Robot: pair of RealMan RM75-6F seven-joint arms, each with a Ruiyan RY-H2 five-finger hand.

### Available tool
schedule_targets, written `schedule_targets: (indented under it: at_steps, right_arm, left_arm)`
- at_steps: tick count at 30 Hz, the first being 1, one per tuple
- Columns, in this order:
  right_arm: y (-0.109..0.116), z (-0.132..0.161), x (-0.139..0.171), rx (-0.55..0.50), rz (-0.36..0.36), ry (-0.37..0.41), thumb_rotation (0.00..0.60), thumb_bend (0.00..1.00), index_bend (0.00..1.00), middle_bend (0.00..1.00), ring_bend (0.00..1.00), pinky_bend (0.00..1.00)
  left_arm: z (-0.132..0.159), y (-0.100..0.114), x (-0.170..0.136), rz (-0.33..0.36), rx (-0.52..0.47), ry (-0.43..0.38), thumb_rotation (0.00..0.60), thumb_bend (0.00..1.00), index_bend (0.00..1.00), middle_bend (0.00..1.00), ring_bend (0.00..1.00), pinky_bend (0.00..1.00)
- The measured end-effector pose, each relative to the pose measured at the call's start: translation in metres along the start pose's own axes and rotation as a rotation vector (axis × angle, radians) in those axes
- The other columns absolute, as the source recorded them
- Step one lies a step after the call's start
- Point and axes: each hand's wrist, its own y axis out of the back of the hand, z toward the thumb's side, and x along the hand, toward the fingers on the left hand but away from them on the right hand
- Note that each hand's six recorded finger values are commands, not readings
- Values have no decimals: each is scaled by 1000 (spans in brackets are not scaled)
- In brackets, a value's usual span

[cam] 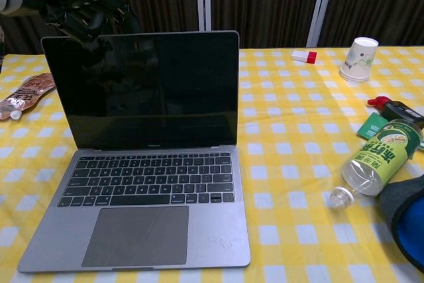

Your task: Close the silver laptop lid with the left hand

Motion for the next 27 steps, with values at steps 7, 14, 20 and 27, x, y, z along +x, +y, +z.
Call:
schedule_targets:
  at_steps: [7, 14, 20, 27]
  right_arm:
    - [1, 1, 1, 2, -5, 0, 600, 0, 0, 0, 0, 0]
    - [2, 1, 1, 4, -6, 1, 600, 0, 0, 0, 0, 0]
    - [3, 1, 2, 4, -9, 1, 600, 0, 0, 0, 0, 0]
    - [3, 1, 2, 5, -10, 0, 600, 0, 0, 0, 0, 0]
  left_arm:
    - [11, -14, -20, -68, -11, -59, 600, 1000, 269, 265, 335, 353]
    - [21, -32, -40, -139, -9, -123, 600, 1000, 270, 265, 335, 353]
    - [30, -49, -54, -187, -16, -181, 600, 1000, 271, 266, 336, 353]
    - [37, -68, -69, -245, -16, -245, 600, 1000, 295, 278, 346, 363]
